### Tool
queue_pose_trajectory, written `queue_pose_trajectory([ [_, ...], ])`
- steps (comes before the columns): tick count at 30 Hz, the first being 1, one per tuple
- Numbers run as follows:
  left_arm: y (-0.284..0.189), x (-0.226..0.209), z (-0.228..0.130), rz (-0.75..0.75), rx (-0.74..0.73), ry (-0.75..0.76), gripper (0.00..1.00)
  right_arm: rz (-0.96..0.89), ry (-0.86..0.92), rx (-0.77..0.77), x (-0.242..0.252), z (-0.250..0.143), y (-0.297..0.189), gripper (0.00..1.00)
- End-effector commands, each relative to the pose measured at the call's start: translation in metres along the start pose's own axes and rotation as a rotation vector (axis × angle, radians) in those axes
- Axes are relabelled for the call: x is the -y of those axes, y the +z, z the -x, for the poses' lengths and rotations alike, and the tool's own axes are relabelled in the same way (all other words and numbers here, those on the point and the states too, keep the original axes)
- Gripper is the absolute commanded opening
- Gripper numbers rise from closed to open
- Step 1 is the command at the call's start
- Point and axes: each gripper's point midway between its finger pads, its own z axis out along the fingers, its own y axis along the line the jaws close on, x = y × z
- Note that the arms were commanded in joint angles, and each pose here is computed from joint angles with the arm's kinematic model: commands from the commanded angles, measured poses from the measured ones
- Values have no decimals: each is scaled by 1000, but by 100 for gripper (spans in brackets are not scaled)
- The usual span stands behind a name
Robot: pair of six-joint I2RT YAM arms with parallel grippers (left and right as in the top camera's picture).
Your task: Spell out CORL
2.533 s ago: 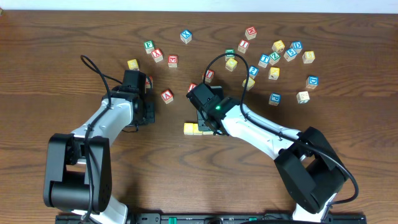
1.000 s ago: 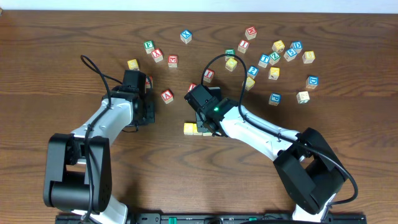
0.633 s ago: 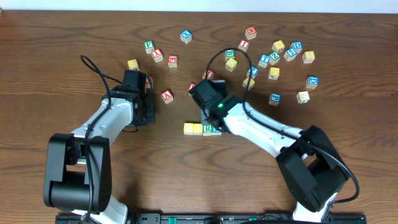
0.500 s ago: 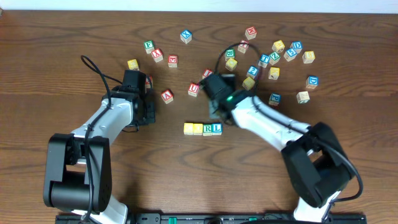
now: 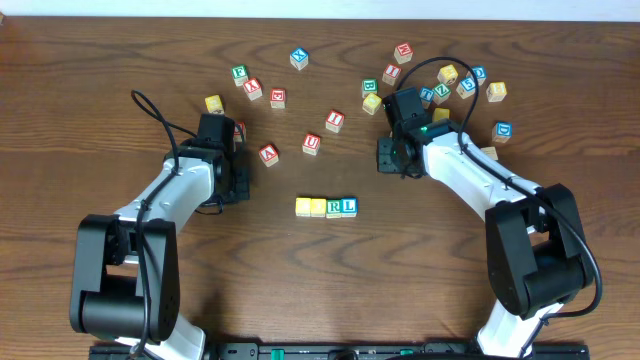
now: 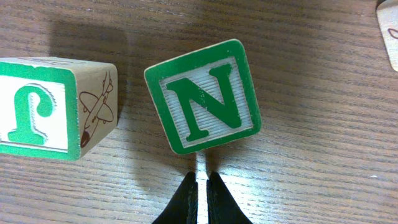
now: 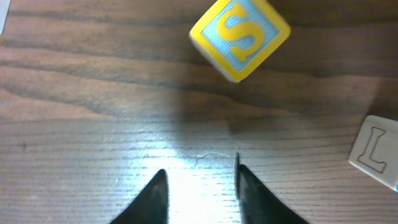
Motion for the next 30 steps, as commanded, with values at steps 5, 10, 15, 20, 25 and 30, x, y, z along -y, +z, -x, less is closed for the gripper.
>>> queue_pose_trajectory([
  [5, -1, -1, 4, 2, 7, 9, 7, 4, -63, -34, 1, -6, -7, 1],
  [10, -1, -1, 4, 3, 6, 10, 8, 27, -95, 20, -4, 2, -50, 1],
  [15, -1, -1, 3, 3, 4, 10, 7, 49, -125, 59, -7, -6, -101, 1],
  [20, -1, -2, 0, 6, -11, 10, 7, 24, -188, -65, -11, -48, -114, 1],
  [25, -1, -3, -4, 9, -27, 11, 7, 44, -297, -112, -43, -89, -102, 1],
  [30, -1, -3, -7, 12, -37, 29, 7, 100, -349, -95, -74, -121, -79, 1],
])
